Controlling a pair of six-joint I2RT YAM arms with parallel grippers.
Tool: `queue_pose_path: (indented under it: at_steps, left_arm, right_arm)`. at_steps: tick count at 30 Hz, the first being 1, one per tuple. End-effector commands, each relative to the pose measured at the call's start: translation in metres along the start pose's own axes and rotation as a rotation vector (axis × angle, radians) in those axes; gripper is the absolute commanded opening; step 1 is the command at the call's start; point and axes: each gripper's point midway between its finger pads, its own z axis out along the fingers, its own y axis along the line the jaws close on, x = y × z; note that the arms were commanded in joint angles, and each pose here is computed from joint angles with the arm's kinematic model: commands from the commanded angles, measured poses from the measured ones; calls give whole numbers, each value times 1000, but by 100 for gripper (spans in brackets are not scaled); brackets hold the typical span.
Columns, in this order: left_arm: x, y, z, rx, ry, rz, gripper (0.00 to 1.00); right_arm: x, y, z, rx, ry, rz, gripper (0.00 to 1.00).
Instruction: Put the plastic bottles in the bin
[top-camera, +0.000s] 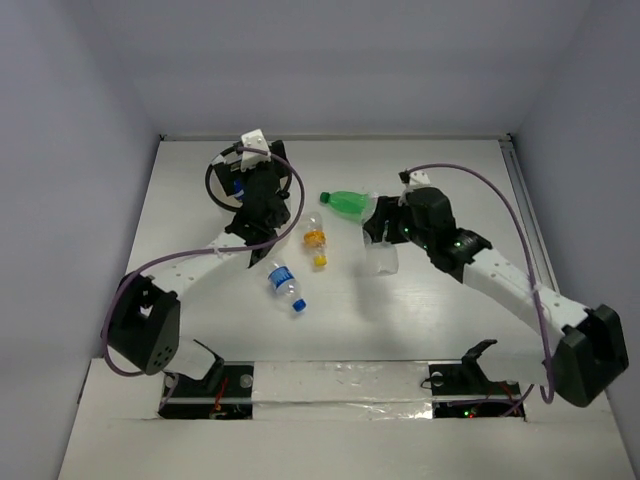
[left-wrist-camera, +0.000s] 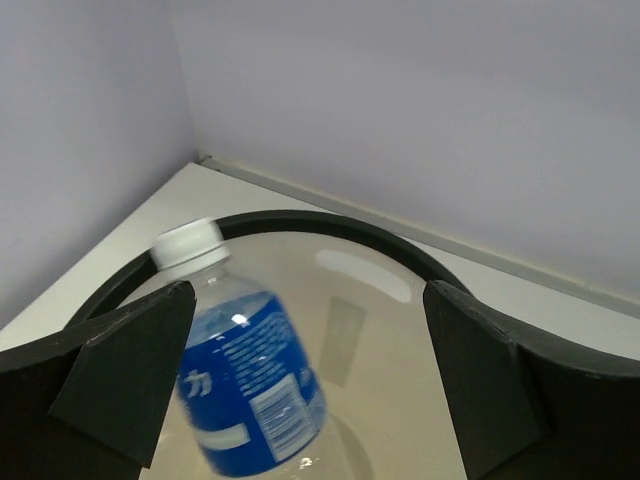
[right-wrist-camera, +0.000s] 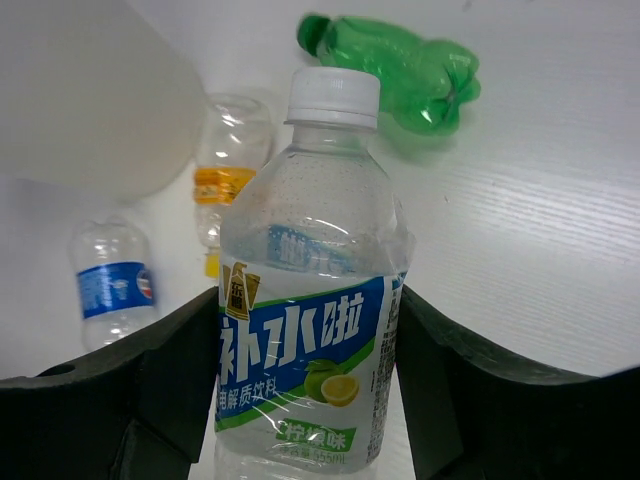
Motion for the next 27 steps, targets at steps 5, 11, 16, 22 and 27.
queue_pose_path:
  at_steps: [5,11,16,22,27]
  left_arm:
    - [-81,-9,-17,168,-64,-285,99]
    - [-136,-10,-39,302,-63,-439,97]
    - [-174,7,-70,409,-33,-503,93]
    - [-189,38,-116,535,6,-540,90]
    - [-182,71,-138,549,-17,-580,89]
  right_arm:
    - [-95,60,-96,-296,-330,32,43]
    - [-157,119,-135,-517,-487,7,45]
    - [-186,179,-127,-646,-540,-6,45]
    - [-244,234,-117,-737,-712,-4,44]
    - [-263,259,-54,-678,-747,-25,44]
